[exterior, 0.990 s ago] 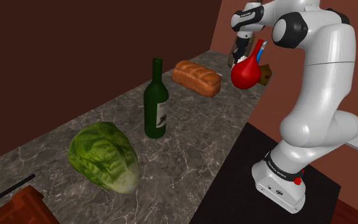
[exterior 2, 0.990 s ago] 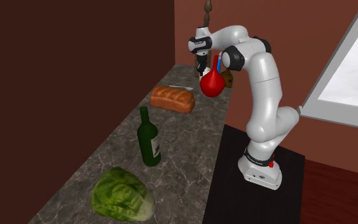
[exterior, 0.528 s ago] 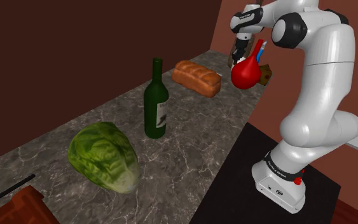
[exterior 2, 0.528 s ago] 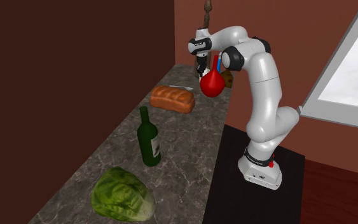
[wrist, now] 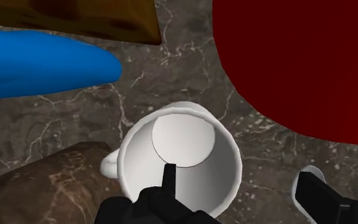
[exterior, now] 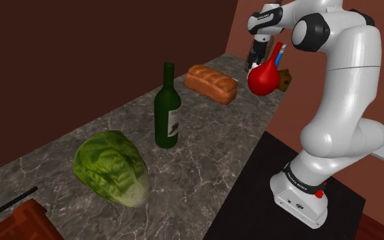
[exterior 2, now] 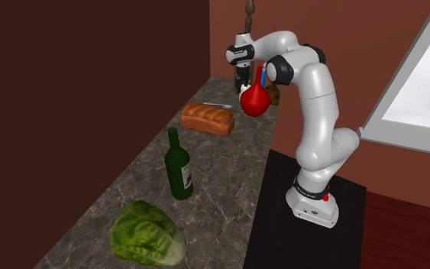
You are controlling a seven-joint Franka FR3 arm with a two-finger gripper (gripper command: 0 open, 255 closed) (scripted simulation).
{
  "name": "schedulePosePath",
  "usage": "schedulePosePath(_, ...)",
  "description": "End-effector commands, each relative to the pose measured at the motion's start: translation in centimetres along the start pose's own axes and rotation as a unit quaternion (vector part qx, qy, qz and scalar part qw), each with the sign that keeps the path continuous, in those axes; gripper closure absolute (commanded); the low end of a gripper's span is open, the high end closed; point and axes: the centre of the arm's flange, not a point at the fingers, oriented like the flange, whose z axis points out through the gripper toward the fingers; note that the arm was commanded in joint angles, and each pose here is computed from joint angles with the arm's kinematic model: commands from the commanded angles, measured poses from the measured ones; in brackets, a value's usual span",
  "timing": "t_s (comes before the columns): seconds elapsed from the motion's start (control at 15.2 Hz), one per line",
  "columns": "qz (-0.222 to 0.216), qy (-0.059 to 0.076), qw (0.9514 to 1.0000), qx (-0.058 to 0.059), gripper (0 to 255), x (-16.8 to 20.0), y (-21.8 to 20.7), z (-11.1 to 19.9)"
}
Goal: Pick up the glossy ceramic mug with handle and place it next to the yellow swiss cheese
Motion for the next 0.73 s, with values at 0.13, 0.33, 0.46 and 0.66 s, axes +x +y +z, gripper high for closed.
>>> schedulePosePath(0.13, 0.000, 0.000, 1.0000, 0.000, 0, 0.0, 0.1, -4.3)
schedulePosePath(0.33, 0.000, 0.000, 1.0000, 0.000, 0, 0.0, 0.1, -4.3)
schedulePosePath(0.46, 0.000, 0.000, 1.0000, 0.000, 0, 0.0, 0.1, -4.3)
schedulePosePath(0.66, 0.000, 0.000, 1.0000, 0.000, 0, 0.0, 0.1, -4.3)
